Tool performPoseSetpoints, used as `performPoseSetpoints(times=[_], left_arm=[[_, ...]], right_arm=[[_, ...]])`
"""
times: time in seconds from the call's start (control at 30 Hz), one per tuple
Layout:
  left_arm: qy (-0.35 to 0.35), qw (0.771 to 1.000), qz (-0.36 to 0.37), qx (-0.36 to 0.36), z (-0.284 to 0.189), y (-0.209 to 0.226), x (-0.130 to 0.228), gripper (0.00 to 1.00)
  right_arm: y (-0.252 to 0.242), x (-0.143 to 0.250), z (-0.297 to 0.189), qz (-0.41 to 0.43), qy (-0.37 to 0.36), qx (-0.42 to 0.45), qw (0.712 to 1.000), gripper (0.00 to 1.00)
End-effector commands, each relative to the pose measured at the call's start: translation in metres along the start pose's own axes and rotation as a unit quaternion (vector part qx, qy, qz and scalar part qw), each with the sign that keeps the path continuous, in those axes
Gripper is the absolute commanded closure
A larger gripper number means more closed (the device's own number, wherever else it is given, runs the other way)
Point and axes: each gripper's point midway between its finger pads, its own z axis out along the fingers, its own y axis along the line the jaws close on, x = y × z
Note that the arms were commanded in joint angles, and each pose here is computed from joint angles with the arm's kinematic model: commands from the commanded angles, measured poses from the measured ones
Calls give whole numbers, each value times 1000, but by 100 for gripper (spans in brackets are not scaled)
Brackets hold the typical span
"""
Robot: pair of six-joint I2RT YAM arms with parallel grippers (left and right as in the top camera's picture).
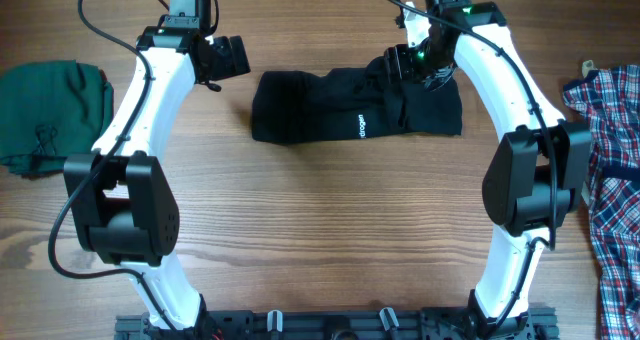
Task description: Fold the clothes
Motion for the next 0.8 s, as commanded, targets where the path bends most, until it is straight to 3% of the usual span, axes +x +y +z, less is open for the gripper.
performPoseSetpoints(times=[0.0,0.07,0.37,0.53,0.6,0.77], left_arm=[[3,1000,-11,-8,-1,6,0,0],[6,1000,-11,-9,-1,6,2,0],[6,1000,-11,-9,-1,6,2,0],[4,1000,-11,-8,-1,6,1,0],[3,1000,-11,-8,-1,6,1,0],[4,1000,-11,-8,-1,6,1,0]], right_arm=[[-22,4,6,51,10,54,997,96],[-28,10,6,86,17,73,993,96],[2,49,49,70,64,28,995,96],[54,49,49,40,70,-84,993,96],[72,46,44,-22,59,-146,987,95],[50,-9,-18,-31,-56,-136,989,96]])
